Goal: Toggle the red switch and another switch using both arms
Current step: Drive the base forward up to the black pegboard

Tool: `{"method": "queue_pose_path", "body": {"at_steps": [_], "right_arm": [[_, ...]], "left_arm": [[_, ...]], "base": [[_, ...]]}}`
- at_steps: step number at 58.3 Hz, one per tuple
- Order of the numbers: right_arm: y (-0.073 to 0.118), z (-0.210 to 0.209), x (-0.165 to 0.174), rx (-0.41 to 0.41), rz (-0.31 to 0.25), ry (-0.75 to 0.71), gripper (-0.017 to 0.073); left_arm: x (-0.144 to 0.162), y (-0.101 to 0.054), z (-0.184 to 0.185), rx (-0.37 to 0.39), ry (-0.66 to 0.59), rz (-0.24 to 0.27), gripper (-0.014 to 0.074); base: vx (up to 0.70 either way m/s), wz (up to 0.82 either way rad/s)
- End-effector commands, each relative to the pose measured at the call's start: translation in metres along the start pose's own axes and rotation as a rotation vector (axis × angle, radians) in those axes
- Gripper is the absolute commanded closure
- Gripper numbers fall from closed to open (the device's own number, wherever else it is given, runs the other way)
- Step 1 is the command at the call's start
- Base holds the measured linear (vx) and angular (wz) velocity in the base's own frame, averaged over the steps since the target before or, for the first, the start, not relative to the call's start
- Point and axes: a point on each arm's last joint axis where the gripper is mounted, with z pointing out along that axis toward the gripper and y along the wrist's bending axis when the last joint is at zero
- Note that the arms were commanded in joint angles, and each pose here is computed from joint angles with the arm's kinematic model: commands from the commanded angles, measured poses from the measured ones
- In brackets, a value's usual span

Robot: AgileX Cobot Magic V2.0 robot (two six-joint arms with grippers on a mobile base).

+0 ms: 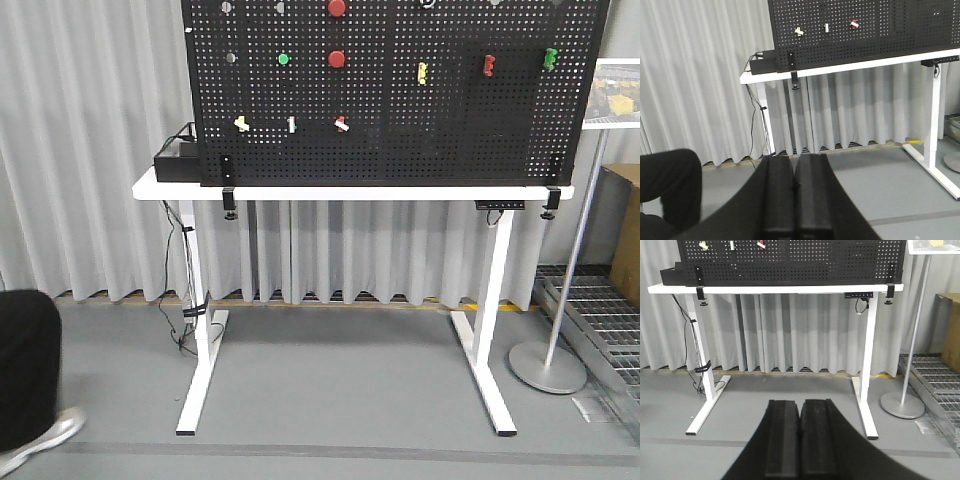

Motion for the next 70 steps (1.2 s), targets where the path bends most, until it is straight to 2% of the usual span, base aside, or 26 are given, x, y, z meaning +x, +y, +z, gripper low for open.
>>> {"method": "queue_pose_path", "body": {"at_steps": [1, 30, 70], "right_arm": [[0.0006, -0.0008, -0.0063, -0.007, -0.013, -0.087, 0.0566], [0.0006, -0.0008, -0.0063, -0.007, -0.013, -0.087, 0.0566], [0.0007, -0.0008, -0.0065, -0.007, -0.013, -0.09, 0.0566]], "left_arm": [[-0.0012, 0.0002, -0.0003, -0.008, -0.068, -0.009, 0.0591], [-0.0012, 0.0002, -0.0003, -0.008, -0.068, -0.009, 0.0591], [-0.0012, 0.0002, -0.0003, -0.008, -0.068, -0.009, 0.0591]], "base": [[0.01, 0.0], [0.11, 0.02], [0.3, 0.05]]}}
